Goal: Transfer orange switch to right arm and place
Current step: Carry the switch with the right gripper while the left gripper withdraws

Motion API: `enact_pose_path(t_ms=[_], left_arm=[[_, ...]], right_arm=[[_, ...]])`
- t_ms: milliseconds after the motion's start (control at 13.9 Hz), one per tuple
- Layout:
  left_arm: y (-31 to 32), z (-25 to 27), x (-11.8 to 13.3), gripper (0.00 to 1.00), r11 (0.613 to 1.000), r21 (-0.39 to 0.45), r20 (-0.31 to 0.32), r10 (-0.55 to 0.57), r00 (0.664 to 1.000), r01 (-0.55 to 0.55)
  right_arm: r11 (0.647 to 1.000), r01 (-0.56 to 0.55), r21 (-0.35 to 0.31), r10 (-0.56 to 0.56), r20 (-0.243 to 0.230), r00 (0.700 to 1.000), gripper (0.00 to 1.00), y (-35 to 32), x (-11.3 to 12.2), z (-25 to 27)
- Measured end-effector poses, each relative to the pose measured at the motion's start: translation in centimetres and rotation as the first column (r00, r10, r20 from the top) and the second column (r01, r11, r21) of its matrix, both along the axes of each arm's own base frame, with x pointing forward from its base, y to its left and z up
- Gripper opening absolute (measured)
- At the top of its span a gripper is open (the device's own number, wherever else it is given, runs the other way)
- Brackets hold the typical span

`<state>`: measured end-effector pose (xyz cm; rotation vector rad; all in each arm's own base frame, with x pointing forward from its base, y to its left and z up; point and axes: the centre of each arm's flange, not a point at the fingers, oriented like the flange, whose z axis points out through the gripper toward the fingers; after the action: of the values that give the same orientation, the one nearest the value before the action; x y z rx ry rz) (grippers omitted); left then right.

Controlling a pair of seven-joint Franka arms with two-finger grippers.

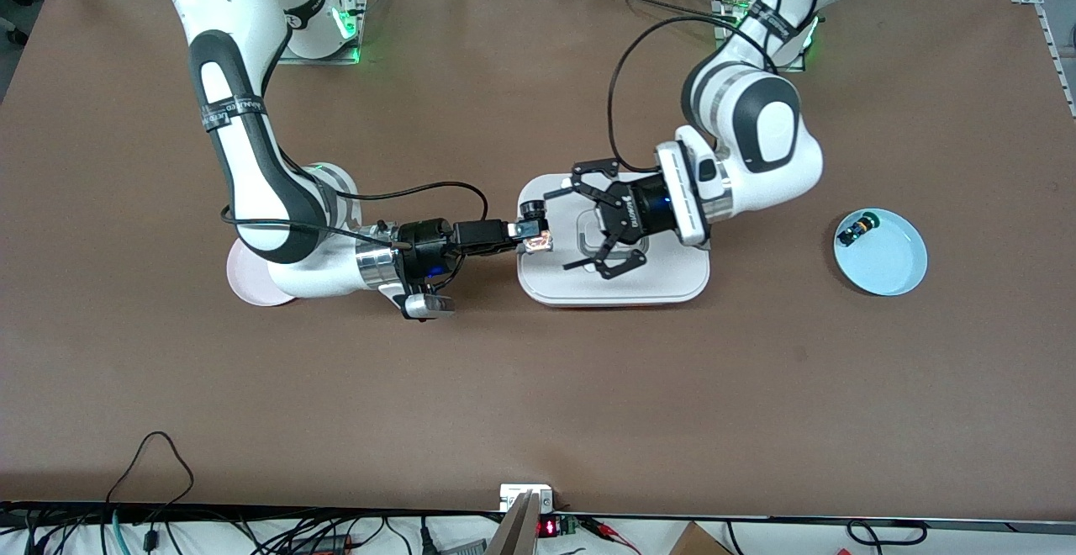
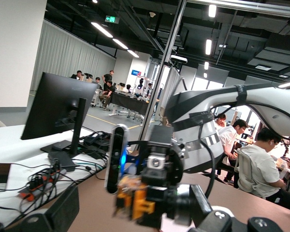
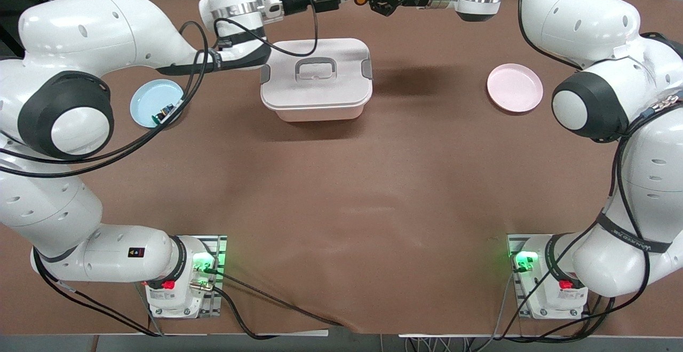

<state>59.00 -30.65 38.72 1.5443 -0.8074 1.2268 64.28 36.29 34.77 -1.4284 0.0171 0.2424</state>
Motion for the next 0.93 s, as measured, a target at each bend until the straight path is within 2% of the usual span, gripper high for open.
enact_pose_path(t_ms=[215,359,502,717,932], left_arm=[[6.1,-0.9,1.3,1.00,0.999,0.052,0.032,-0.002,0.999,0.001],[10.1,-0.6,2.0,1.00,0.991,0.130,0.066,-0.032,0.997,0.023],[15.0,-0.6,2.7,1.00,0.971,0.229,0.073,-0.083,0.994,0.064],[24.0,-1.8,3.0,1.00,0.927,0.354,0.009,-0.137,0.990,0.125],[31.5,-2.4,2.3,1.00,0.862,0.474,-0.128,-0.134,0.983,0.179]], right_arm=[[1.000,0.018,-0.010,-0.018,0.032,0.999,0.34,-1.5,0.7,-0.3],[0.998,0.011,-0.067,-0.007,0.065,0.998,0.34,-4.0,1.4,-1.0],[0.991,-0.006,-0.131,0.019,0.098,0.995,0.34,-7.4,2.3,-1.2],[0.969,-0.035,-0.246,0.071,0.136,0.988,0.34,-13.2,3.3,-1.2],[0.907,-0.084,-0.413,0.172,0.181,0.968,0.34,-17.3,3.1,-1.0]])
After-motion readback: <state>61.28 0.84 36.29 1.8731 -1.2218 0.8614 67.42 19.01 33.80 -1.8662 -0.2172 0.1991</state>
